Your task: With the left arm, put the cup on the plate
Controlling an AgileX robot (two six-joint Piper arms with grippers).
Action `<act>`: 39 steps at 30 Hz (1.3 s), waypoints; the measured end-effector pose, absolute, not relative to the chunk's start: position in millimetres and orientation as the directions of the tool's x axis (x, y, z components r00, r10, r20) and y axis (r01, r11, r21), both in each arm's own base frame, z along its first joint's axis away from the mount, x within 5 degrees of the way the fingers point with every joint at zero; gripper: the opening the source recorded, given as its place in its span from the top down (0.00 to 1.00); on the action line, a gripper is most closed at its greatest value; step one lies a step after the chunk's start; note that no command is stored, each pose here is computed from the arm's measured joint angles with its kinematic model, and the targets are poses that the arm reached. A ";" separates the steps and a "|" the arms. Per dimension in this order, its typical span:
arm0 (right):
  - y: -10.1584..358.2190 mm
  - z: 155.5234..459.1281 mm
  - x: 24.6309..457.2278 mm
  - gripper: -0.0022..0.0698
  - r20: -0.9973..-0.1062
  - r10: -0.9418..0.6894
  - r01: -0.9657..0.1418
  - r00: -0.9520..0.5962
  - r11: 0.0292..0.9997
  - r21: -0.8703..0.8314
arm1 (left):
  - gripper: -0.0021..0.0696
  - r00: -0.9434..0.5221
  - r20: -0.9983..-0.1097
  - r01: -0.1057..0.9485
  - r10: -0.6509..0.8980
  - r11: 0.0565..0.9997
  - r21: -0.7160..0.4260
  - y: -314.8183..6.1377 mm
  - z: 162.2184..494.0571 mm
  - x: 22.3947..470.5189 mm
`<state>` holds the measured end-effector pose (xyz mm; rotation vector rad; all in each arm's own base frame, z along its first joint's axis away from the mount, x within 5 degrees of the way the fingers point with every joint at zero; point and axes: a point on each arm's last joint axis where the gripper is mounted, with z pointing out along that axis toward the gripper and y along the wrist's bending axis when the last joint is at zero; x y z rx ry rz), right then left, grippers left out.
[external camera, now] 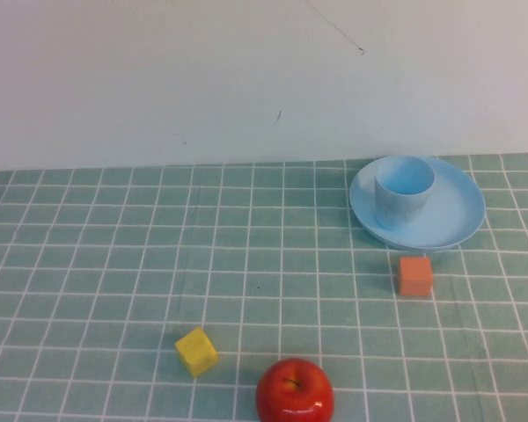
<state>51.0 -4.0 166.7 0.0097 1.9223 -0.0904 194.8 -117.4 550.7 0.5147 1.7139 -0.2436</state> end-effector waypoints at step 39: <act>-4.2 166.7 51.0 0.97 -0.937 -0.041 0.051 -0.347 0.997 -0.063 | 0.97 -0.255 -0.935 0.547 0.247 0.834 0.071 -105.9 323.3 162.8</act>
